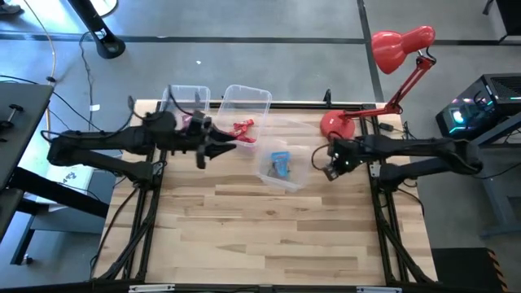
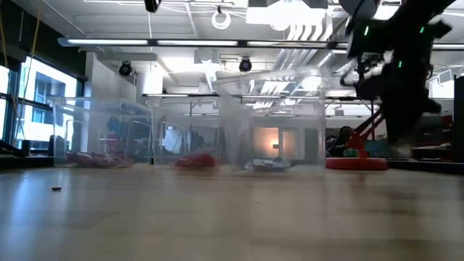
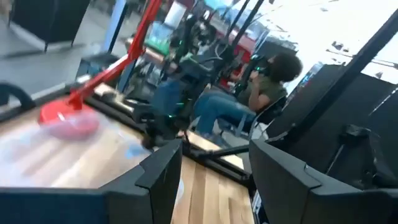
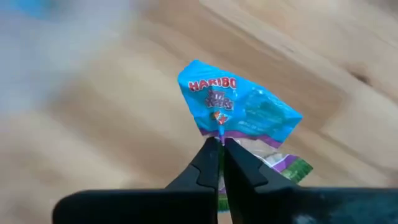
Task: Sort candy
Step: Put the blue candy bag into the right transparent bin
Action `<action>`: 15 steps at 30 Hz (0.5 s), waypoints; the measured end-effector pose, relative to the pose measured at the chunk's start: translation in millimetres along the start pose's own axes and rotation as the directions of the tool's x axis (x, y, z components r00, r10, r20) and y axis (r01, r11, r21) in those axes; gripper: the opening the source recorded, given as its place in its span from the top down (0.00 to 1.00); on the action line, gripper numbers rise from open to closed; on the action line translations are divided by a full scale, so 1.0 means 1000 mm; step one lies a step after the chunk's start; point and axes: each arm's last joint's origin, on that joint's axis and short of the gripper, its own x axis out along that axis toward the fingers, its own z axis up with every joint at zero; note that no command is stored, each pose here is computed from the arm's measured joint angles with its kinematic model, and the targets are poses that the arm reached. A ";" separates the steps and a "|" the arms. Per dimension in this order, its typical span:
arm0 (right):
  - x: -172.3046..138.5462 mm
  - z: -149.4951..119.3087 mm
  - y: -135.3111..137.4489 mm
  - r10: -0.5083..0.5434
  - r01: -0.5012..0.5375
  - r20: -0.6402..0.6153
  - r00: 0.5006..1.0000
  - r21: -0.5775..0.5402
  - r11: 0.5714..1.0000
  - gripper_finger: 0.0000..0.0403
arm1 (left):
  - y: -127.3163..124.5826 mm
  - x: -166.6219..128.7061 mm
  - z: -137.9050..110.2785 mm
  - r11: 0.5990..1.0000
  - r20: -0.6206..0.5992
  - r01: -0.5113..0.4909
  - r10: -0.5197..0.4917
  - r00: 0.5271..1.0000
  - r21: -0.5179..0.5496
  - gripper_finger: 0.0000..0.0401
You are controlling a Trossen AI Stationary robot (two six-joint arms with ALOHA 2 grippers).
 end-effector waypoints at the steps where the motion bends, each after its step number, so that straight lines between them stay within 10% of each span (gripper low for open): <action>1: -0.010 -0.002 0.006 0.044 -0.044 0.031 0.999 -0.019 0.999 1.00 | -0.001 -0.005 0.002 1.000 0.010 0.004 -0.004 1.000 0.014 0.56; 15: -0.122 0.017 0.068 0.411 -0.362 0.584 0.700 -0.206 0.909 1.00 | 0.007 -0.034 -0.001 0.967 -0.018 -0.232 0.235 0.972 0.109 0.57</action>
